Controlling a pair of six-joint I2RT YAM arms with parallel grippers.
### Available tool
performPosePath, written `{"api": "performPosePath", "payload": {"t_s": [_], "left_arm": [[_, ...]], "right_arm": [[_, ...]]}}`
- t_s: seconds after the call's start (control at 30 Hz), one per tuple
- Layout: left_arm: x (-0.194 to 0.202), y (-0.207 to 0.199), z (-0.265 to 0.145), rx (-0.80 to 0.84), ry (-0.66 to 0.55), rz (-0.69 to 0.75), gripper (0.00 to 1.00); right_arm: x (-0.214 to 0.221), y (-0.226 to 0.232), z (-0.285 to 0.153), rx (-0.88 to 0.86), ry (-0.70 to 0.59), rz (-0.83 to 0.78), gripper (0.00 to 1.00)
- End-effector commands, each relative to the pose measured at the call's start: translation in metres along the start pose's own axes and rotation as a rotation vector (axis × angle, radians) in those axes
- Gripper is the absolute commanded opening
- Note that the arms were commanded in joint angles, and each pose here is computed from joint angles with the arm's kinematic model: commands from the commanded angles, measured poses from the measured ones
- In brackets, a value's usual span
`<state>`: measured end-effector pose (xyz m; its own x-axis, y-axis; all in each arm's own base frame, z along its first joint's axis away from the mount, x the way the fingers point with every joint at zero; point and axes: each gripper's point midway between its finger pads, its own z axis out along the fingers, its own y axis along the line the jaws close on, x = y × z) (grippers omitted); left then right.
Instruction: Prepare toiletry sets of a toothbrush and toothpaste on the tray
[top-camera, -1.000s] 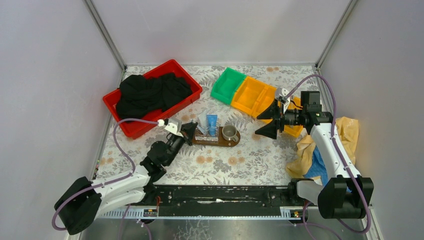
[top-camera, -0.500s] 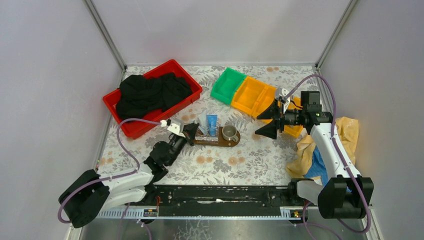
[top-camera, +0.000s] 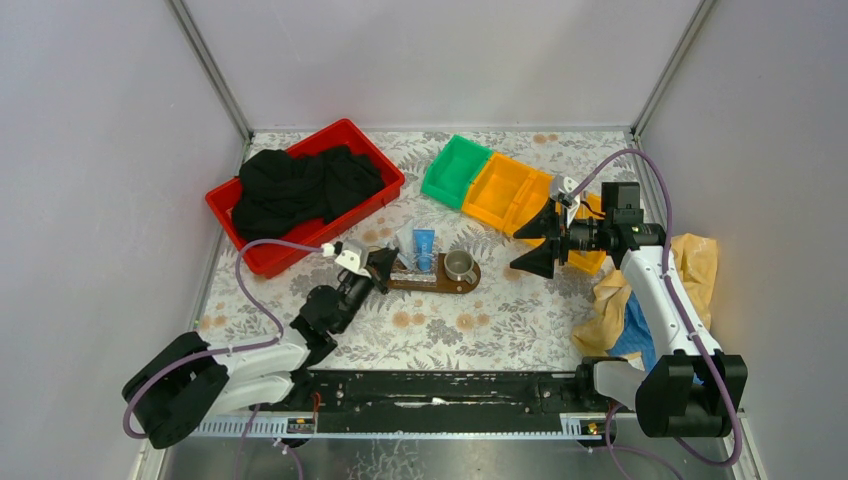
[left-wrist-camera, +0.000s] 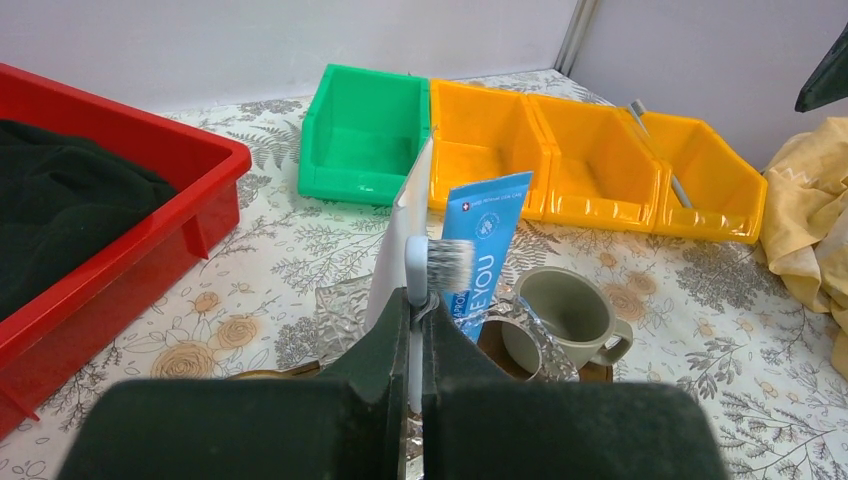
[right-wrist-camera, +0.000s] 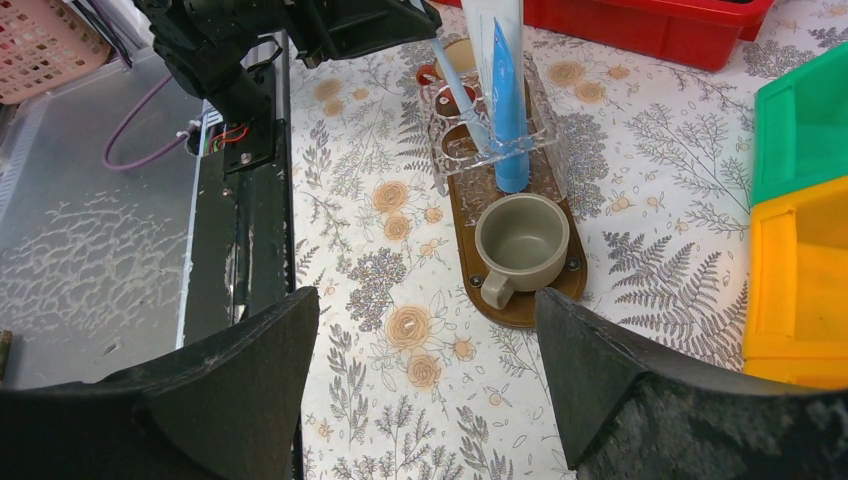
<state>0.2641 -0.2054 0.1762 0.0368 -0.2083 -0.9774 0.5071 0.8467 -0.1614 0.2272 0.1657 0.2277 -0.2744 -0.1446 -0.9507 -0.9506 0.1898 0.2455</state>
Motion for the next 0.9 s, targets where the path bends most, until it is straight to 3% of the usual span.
{"api": "performPosePath", "payload": {"t_s": [0.0,0.67,0.87], "left_arm": [[-0.016,0.001,0.000,0.008,-0.077,0.015,0.00],[-0.003,0.004,-0.001,0.005,-0.060,0.049,0.02],[0.001,0.004,-0.003,0.014,-0.051,0.057,0.13]], "right_arm": [[-0.014,0.000,-0.001,-0.008,-0.012,-0.051,0.86],[-0.013,0.000,-0.001,-0.008,-0.012,-0.049,0.86],[-0.013,0.000,0.000,-0.009,-0.011,-0.047,0.86]]}}
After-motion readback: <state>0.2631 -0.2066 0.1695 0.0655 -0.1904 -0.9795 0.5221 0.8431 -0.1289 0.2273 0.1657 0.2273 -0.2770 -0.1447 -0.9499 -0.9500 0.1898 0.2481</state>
